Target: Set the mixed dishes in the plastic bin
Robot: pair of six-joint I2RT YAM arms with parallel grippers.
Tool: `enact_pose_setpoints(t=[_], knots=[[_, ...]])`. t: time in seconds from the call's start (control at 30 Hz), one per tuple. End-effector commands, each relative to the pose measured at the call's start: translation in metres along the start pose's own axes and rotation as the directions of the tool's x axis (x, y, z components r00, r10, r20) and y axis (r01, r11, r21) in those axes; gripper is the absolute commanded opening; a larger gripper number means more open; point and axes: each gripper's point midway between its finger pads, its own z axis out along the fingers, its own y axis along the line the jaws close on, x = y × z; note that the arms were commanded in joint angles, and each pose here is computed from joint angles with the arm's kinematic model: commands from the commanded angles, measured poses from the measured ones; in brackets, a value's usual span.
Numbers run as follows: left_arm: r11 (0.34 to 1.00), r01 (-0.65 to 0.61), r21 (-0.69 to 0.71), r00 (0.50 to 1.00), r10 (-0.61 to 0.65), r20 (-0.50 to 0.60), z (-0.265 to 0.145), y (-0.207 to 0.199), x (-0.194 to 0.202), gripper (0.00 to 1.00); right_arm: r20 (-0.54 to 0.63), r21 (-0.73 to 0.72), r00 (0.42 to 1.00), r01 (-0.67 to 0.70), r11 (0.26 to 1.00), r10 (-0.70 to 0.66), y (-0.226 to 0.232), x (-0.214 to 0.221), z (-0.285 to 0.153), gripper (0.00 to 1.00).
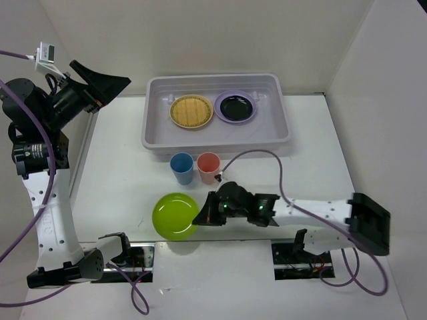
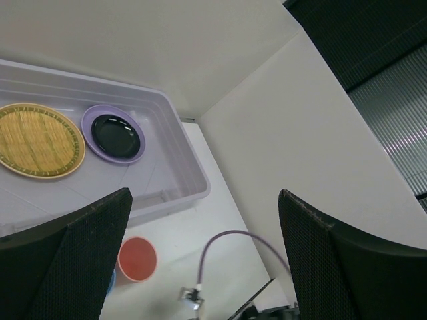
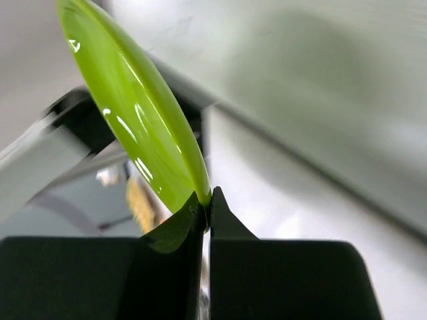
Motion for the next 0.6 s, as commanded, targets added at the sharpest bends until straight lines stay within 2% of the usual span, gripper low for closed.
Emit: enact_pose_setpoints(t=[0.0, 0.07, 0.17, 0.23, 0.27, 0.3, 0.33, 0.4, 0.47, 0.5, 0.53, 0.57], knots=[[0.997, -0.067, 0.047, 0.997, 0.066, 0.03, 0.0, -0.009, -0.009, 0.96, 0.021, -0.152, 0.989, 0.145, 0.978, -0.143, 0.073, -0.013, -0.071, 0.0], [0.997, -0.054, 0.06, 0.998, 0.052, 0.042, -0.001, -0.012, -0.01, 0.96, 0.086, -0.232, 0.983, 0.178, 0.956, -0.162, 0.106, -0.03, -0.1, 0.0], [0.997, -0.039, 0.065, 0.999, 0.037, 0.032, 0.002, -0.009, -0.007, 0.96, 0.3, -0.259, 0.941, 0.241, 0.935, -0.159, 0.143, -0.1, -0.148, 0.0], [0.997, -0.036, 0.07, 0.999, 0.034, 0.036, -0.001, -0.012, -0.007, 0.96, 0.488, -0.243, 0.868, 0.239, 0.94, -0.095, 0.144, -0.171, -0.183, 0.0], [0.997, -0.036, 0.07, 0.999, 0.034, 0.036, -0.001, -0.012, -0.007, 0.96, 0.53, -0.225, 0.843, 0.243, 0.944, -0.091, 0.136, -0.195, -0.187, 0.0], [0.997, -0.036, 0.07, 0.999, 0.034, 0.036, -0.001, -0.012, -0.007, 0.96, 0.52, -0.228, 0.851, 0.227, 0.947, -0.079, 0.129, -0.215, -0.183, 0.0], [0.997, -0.03, 0.065, 0.999, 0.028, 0.032, -0.001, -0.011, -0.005, 0.96, 0.601, -0.221, 0.798, 0.213, 0.952, -0.039, 0.114, -0.26, -0.2, 0.0], [0.997, -0.03, 0.073, 0.999, 0.028, 0.024, -0.001, -0.013, -0.004, 0.96, 0.621, -0.208, 0.784, 0.177, 0.962, -0.01, 0.096, -0.297, -0.202, 0.0], [0.996, -0.038, 0.078, 0.999, 0.035, 0.029, -0.002, -0.016, -0.006, 0.96, 0.644, -0.135, 0.765, 0.136, 0.981, -0.017, 0.067, -0.347, -0.189, 0.0], [0.996, -0.038, 0.084, 0.999, 0.036, 0.023, -0.003, -0.017, -0.005, 0.96, 0.625, -0.154, 0.78, 0.149, 0.977, -0.02, 0.068, -0.358, -0.186, 0.0], [0.997, -0.023, 0.074, 1.0, 0.022, 0.012, -0.002, -0.013, -0.002, 0.96, 0.584, -0.157, 0.811, 0.085, 0.984, 0.023, 0.041, -0.377, -0.164, 0.0], [0.997, -0.023, 0.074, 1.0, 0.022, 0.012, -0.004, -0.013, 0.0, 0.96, 0.575, -0.2, 0.818, 0.094, 0.975, 0.039, 0.045, -0.386, -0.157, 0.0]])
